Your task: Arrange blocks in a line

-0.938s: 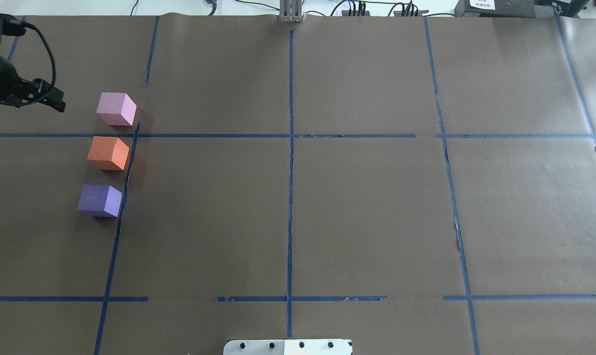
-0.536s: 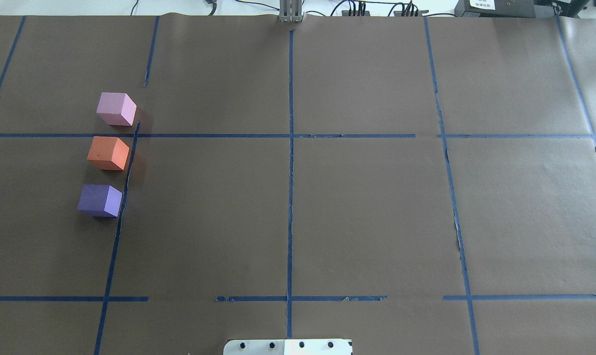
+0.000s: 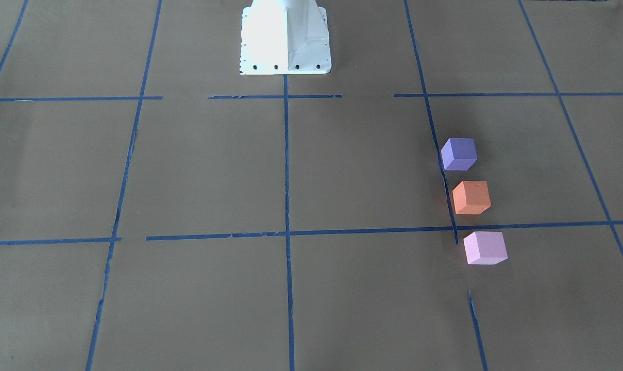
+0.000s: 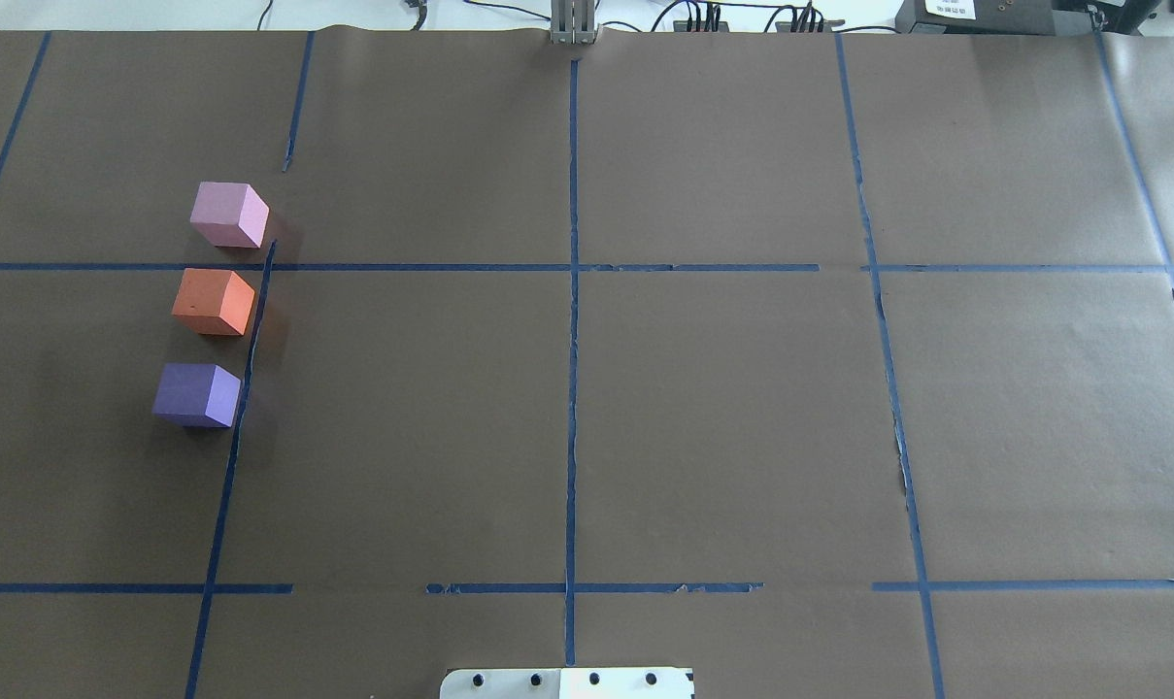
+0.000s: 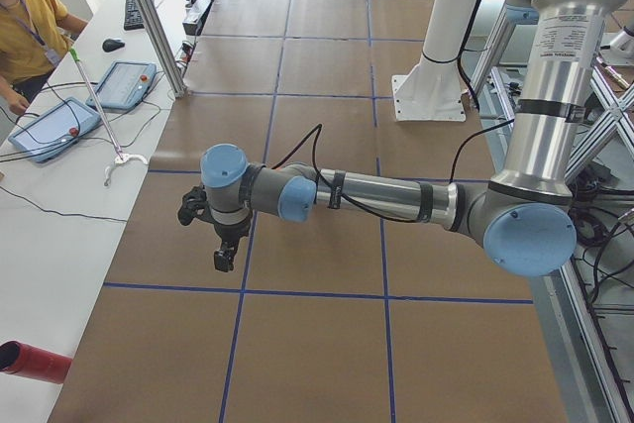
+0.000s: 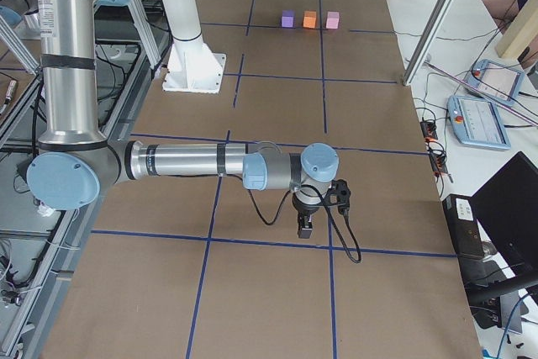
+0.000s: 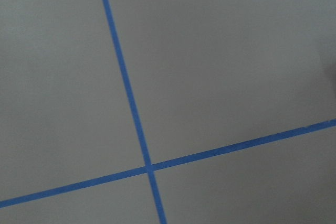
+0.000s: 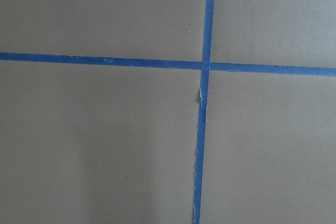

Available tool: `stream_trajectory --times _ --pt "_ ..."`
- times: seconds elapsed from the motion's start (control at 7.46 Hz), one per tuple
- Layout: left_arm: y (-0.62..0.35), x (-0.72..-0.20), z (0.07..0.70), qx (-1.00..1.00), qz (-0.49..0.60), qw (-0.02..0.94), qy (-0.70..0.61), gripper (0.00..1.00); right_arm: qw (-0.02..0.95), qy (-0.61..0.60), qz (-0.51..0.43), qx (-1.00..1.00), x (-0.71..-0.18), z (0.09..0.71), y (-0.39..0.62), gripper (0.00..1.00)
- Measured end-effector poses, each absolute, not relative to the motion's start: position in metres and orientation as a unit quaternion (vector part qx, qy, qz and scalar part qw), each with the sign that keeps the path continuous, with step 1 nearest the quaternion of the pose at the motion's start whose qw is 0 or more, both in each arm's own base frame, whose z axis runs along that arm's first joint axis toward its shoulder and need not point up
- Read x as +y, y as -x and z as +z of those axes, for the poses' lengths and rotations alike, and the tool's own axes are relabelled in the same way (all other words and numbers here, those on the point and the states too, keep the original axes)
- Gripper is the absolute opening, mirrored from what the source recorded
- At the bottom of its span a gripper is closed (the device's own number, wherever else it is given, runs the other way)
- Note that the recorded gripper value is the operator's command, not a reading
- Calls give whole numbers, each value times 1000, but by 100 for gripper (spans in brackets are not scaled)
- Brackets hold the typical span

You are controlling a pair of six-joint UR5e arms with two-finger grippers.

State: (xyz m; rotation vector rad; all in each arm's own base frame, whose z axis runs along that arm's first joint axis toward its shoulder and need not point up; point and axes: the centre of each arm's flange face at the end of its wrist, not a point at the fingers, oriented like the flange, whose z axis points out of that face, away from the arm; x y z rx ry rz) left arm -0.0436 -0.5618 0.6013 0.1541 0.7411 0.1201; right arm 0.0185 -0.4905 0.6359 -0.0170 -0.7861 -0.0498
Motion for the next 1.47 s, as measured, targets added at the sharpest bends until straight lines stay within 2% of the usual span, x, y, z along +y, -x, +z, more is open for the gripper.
stream_trajectory --times 0.54,1.47 --pt "65 -547 615 382 23 923 -32 99 923 8 -24 -383 -490 636 -18 100" --pt "65 -537 625 377 38 924 -40 100 923 8 -24 -383 -491 636 -18 100"
